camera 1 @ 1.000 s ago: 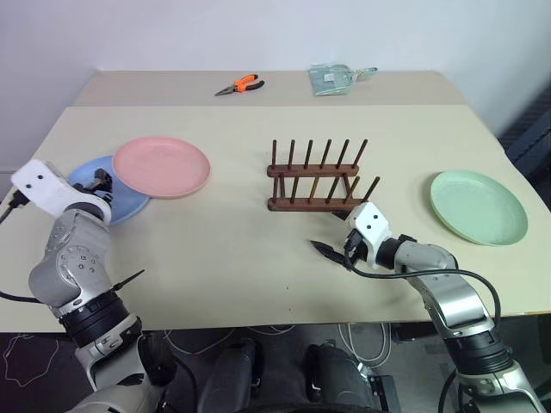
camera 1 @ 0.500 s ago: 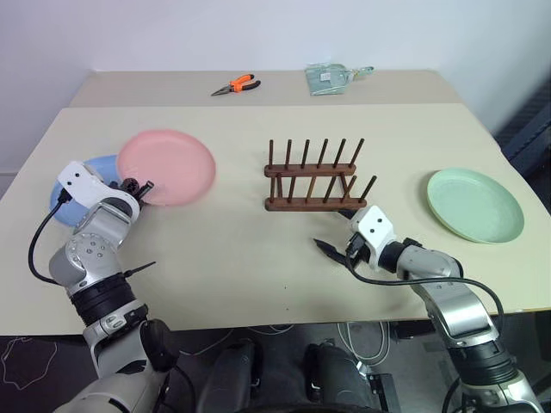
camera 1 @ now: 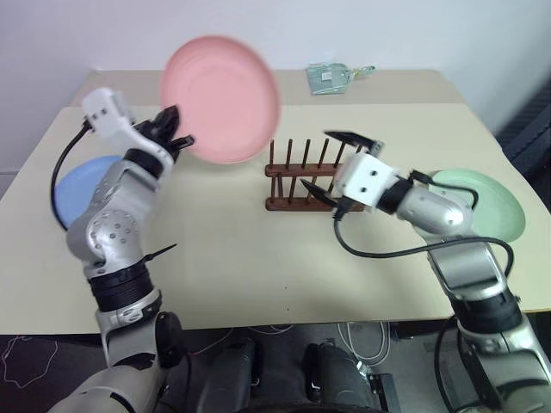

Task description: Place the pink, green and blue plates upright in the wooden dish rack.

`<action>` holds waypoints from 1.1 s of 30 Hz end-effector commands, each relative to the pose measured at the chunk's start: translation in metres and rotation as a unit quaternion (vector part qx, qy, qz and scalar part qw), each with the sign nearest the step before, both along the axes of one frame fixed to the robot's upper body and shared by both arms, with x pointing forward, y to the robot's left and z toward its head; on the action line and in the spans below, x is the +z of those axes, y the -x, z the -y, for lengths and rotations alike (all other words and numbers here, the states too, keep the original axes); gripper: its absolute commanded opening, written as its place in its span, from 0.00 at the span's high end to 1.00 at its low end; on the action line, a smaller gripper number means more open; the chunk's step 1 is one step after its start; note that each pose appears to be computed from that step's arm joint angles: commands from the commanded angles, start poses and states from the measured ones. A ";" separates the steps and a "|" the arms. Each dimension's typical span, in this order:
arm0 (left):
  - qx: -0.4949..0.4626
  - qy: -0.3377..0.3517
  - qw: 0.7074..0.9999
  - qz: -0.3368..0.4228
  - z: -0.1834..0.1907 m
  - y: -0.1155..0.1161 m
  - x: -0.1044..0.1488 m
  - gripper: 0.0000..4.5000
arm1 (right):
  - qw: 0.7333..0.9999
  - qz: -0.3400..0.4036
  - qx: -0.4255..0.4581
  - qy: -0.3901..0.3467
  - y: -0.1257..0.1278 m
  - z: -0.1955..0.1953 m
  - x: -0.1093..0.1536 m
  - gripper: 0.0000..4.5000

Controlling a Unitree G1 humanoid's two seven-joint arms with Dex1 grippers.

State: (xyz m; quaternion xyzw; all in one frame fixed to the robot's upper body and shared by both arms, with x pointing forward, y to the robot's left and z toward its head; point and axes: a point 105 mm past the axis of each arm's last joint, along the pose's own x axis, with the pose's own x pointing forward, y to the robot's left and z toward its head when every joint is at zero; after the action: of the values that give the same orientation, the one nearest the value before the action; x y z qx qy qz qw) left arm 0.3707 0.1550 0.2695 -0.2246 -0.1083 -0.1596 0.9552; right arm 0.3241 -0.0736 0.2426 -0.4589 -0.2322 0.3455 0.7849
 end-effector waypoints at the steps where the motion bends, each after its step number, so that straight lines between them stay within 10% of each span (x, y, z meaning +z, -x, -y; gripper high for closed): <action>1: -0.056 -0.007 0.998 0.028 0.039 0.012 0.017 0.99 | 0.994 0.072 0.017 0.085 0.000 -0.017 -0.004 0.00; 5: -0.088 0.015 0.996 0.022 0.056 0.016 0.018 0.99 | 0.982 0.116 -0.022 0.148 -0.020 -0.016 -0.016 0.00; 8: -0.096 0.013 0.995 0.011 0.060 0.017 0.011 1.00 | 0.976 0.135 -0.052 0.163 -0.029 -0.008 -0.017 0.20; 11: -0.106 0.033 0.994 0.002 0.058 0.018 0.007 1.00 | 0.972 0.143 -0.071 0.171 -0.032 0.001 -0.019 0.56; 15: -0.117 0.056 0.992 -0.003 0.059 0.018 0.005 0.64 | 0.964 0.166 -0.098 0.181 -0.035 0.010 -0.019 1.00; 20: -0.071 0.042 0.996 0.024 0.039 0.013 0.012 0.08 | 0.964 0.181 -0.133 0.140 -0.033 0.025 -0.006 1.00; 26: -0.005 -0.180 0.980 0.089 0.009 0.010 -0.008 0.08 | 0.976 0.084 -0.135 -0.151 -0.014 0.061 0.040 1.00; 30: -0.120 -0.287 0.942 0.123 0.033 0.037 -0.042 0.08 | 0.897 -0.110 -0.040 -0.427 0.008 0.077 0.046 1.00; 33: -0.215 -0.294 0.923 0.123 0.055 0.061 -0.063 0.08 | 0.854 -0.197 -0.005 -0.482 0.020 0.076 0.030 1.00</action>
State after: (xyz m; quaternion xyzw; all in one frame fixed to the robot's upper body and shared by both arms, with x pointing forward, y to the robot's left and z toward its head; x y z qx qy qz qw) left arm 0.3271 0.1181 0.1893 0.0551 -0.0815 -0.3570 0.9289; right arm 0.3154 -0.1502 0.2691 0.0107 -0.2105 0.2472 0.9458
